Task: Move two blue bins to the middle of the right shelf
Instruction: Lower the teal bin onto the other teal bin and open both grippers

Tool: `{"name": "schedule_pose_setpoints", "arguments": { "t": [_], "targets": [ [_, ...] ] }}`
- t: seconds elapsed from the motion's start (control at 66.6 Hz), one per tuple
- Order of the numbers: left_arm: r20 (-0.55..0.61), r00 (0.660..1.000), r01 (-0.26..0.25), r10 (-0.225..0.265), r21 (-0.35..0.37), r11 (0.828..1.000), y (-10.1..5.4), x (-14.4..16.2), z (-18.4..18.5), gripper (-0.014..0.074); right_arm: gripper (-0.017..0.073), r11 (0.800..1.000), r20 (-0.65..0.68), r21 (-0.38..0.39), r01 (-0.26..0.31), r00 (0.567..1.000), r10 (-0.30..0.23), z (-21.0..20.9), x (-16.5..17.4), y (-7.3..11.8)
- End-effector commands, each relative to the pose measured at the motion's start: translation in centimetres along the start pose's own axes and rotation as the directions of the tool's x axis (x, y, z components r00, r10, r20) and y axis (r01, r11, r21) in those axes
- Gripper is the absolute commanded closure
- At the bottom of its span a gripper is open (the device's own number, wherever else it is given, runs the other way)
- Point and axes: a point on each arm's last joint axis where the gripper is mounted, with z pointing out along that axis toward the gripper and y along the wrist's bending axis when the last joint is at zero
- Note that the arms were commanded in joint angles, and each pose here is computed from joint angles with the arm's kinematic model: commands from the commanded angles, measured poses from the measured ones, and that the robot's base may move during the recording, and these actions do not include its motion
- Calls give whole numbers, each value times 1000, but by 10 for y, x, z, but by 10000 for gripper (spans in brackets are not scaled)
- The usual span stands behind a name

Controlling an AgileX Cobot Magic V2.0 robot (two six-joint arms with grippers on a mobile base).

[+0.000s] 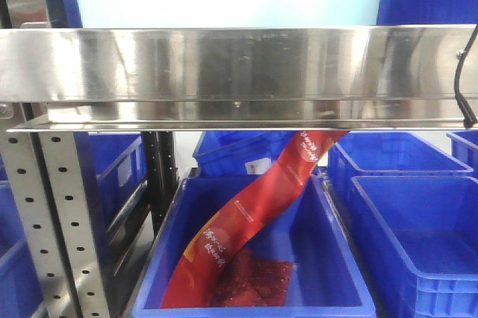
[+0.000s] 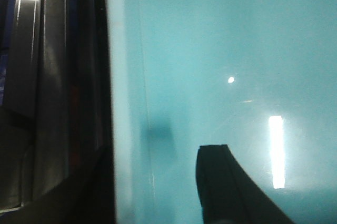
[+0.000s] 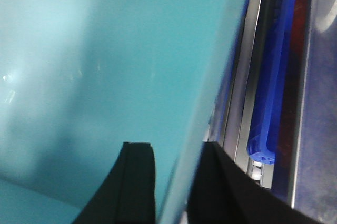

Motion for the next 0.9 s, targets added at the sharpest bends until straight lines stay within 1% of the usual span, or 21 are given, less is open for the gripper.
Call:
{"name": "schedule_pose_setpoints", "arguments": {
  "t": [0.0,0.015,0.03,0.045,0.06,0.075,0.09,0.105,0.165,0.24,0.27,0.435,0.57,0.676,0.721,0.766,0.811,0.826,0.886],
  "targets": [
    [70,998,4,-10,89,996,-13,-7,-17,435,443,1000,59,-1,-4,998,5,-2,-6,1],
    [70,998,4,-10,89,996,-13,-7,-17,392,402,1000,59,0,-4,998,4,-2,-6,1],
    [70,998,4,-10,89,996,-13,-7,-17,363,337,1000,59,0,-4,998,4,-2,-6,1],
    [70,998,4,-10,89,996,-13,-7,-17,349,315,1000,59,0,-4,998,4,-2,-6,1],
    [70,998,4,-10,89,996,-13,-7,-17,321,271,1000,59,2,-3,998,3,-2,-6,1],
    [70,998,4,-10,89,996,-13,-7,-17,278,204,1000,59,4,-2,998,2,-2,-6,1],
    [70,998,4,-10,89,996,-13,-7,-17,250,182,1000,59,8,0,998,0,-2,-6,1],
    [68,998,4,-10,88,996,-13,-7,-17,222,119,1000,57,11,1,998,-1,-2,-6,0],
    [64,998,4,-9,88,996,-13,-7,-18,115,-20,1000,52,25,7,999,-8,-2,-6,-1],
    [67,998,2,-8,86,996,-12,-7,-21,-3,-8,999,45,34,12,999,-13,-4,-5,-1],
    [72,997,2,-9,87,996,-12,-8,-24,-26,-9,999,45,39,12,999,-14,-6,-5,-2],
    [116,993,-8,-1,76,997,-10,-11,-44,-8,-8,998,78,59,19,997,-24,-24,-5,-4],
    [146,989,-16,7,62,998,-7,-12,-67,-8,-6,997,138,70,21,990,-31,-52,-5,-3],
    [157,988,-18,9,56,998,-5,-10,-86,-8,50,997,195,71,20,980,-34,-77,-3,-2],
    [161,987,-18,9,56,998,-4,-9,-95,-8,104,997,223,73,22,974,-38,-90,-2,-1],
    [159,987,-17,8,56,998,-3,-7,-104,-3,180,997,245,72,25,969,-42,-101,0,1],
    [157,988,-18,9,57,998,-3,-5,-115,14,276,997,272,71,28,961,-46,-115,2,3],
    [156,988,-18,9,57,998,-3,-4,-119,27,322,997,283,70,29,958,-48,-120,3,4],
    [152,988,-17,8,56,998,-1,0,-132,94,455,997,316,71,33,947,-54,-137,7,7]
  ]
}}
